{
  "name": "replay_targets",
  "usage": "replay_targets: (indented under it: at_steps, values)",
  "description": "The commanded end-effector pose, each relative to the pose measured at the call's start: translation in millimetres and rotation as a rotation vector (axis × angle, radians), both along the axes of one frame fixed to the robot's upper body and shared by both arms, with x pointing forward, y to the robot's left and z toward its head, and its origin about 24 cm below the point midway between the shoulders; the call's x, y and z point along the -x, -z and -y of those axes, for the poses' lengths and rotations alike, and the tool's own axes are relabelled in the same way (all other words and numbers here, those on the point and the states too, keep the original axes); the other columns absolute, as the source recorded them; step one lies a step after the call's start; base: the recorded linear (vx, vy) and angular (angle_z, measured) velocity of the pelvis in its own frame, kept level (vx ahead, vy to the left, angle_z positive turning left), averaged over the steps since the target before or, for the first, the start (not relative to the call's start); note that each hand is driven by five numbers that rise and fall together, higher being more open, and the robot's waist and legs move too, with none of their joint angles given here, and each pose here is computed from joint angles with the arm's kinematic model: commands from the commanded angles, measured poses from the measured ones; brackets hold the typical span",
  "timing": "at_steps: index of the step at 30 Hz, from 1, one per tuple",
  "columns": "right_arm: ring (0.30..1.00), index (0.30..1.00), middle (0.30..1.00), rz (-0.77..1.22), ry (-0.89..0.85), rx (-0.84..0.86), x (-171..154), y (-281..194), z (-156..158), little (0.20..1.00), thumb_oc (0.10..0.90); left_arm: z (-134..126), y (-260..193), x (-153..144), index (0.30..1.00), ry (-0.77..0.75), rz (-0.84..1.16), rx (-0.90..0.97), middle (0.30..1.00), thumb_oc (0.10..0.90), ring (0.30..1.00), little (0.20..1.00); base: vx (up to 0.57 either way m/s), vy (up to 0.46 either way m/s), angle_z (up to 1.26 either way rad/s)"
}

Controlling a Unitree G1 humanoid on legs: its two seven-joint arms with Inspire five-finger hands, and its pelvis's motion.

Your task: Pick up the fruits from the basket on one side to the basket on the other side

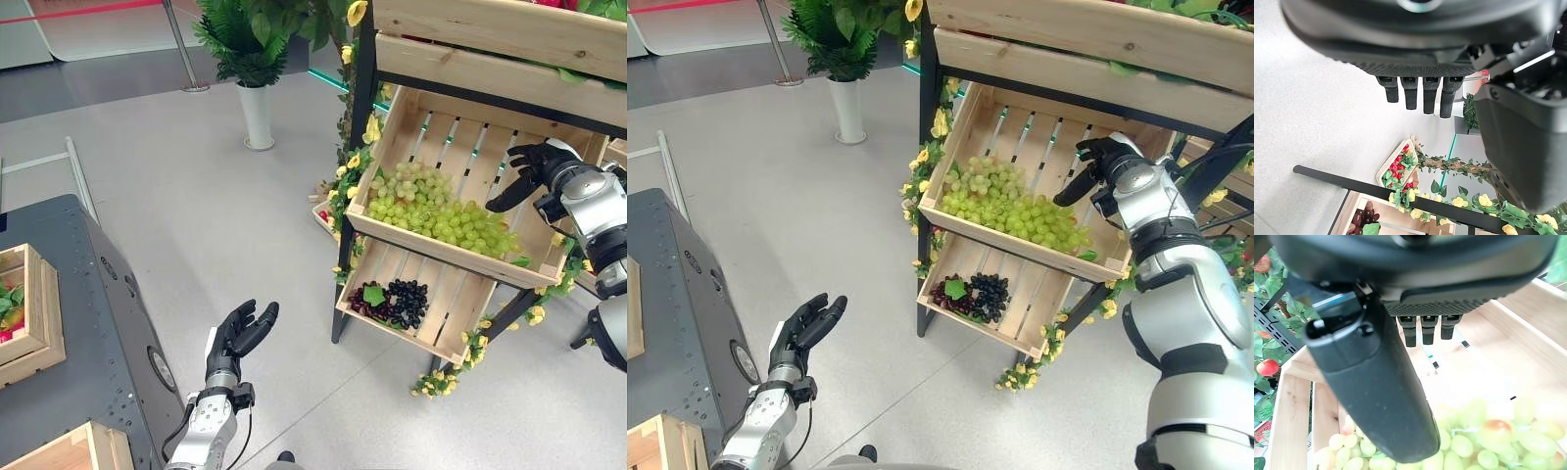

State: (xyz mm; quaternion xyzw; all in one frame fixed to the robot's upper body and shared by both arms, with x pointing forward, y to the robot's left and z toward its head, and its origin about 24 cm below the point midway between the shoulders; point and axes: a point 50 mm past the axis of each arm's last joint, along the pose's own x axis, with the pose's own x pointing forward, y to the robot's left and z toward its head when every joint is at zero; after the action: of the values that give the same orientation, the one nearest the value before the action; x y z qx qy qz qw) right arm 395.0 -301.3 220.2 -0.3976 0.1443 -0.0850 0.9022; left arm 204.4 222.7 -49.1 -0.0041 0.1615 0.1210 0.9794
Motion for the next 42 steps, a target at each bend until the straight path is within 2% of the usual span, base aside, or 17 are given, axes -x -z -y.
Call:
replay_targets:
  at_steps: [1,8,14,20,25,26,27,28,32,34,39,42]
  values:
    - [0.9,0.9,0.9,0.236,-0.034,0.138,6,-75,4,0.9,0.8,7,-45,-40,0.9,0.098,0.247,-0.036,0.9,0.8,0.9,0.9,0.0,0.0,0.0]
    - [0.9,0.9,0.9,0.386,-0.067,0.148,6,-93,-11,0.9,0.8,3,-43,-36,0.9,0.103,0.241,-0.037,0.9,0.8,0.9,0.9,0.0,0.0,0.0]
    - [0.9,0.9,0.9,0.528,-0.287,-0.095,8,-86,-63,0.9,0.8,2,-45,-34,0.9,0.097,0.249,-0.025,0.9,0.8,0.9,0.9,0.0,0.0,0.0]
    - [0.9,0.9,0.9,0.648,-0.483,-0.317,34,-34,-116,0.9,0.8,9,-45,-33,0.9,0.078,0.257,-0.013,0.9,0.8,0.9,0.9,0.0,0.0,0.0]
    - [0.9,0.9,0.9,0.575,-0.625,-0.525,55,5,-144,0.9,0.8,13,-46,-34,0.9,0.06,0.267,-0.014,0.9,0.8,0.9,0.9,0.01,-0.006,-0.02]
    - [0.9,0.9,0.9,0.534,-0.679,-0.665,61,15,-154,0.9,0.8,14,-46,-35,0.9,0.05,0.272,-0.018,0.9,0.8,0.9,0.9,0.01,-0.012,-0.06]
    - [0.9,0.9,0.9,0.532,-0.681,-0.675,62,16,-155,0.9,0.8,14,-47,-35,0.9,0.05,0.273,-0.018,0.9,0.8,0.9,0.9,0.02,-0.019,-0.05]
    - [0.9,0.9,0.9,0.519,-0.714,-0.812,68,25,-164,0.9,0.8,15,-48,-37,0.9,0.037,0.281,-0.017,0.9,0.8,0.9,0.9,0.02,-0.015,-0.04]
    - [0.9,0.9,0.9,0.524,-0.77,-1.138,84,44,-173,0.9,0.8,16,-48,-35,0.9,-0.009,0.299,-0.001,0.9,0.8,0.9,0.9,0.03,-0.026,-0.07]
    - [0.9,0.9,0.9,0.468,-0.832,-1.338,99,63,-189,0.9,0.8,18,-41,-32,0.9,-0.045,0.28,0.032,0.9,0.8,0.9,0.9,0.03,-0.041,-0.11]
    - [0.9,0.9,0.9,0.376,-0.903,-1.426,122,96,-200,0.9,0.8,17,-28,-23,0.9,-0.101,0.238,0.088,0.9,0.8,0.9,0.9,0.02,-0.063,-0.04]
    - [0.9,0.9,0.9,0.24,-0.86,-1.5,136,136,-197,0.9,0.8,7,-16,-13,0.9,-0.144,0.181,0.066,0.9,0.8,0.9,0.9,-0.01,-0.138,-0.06]
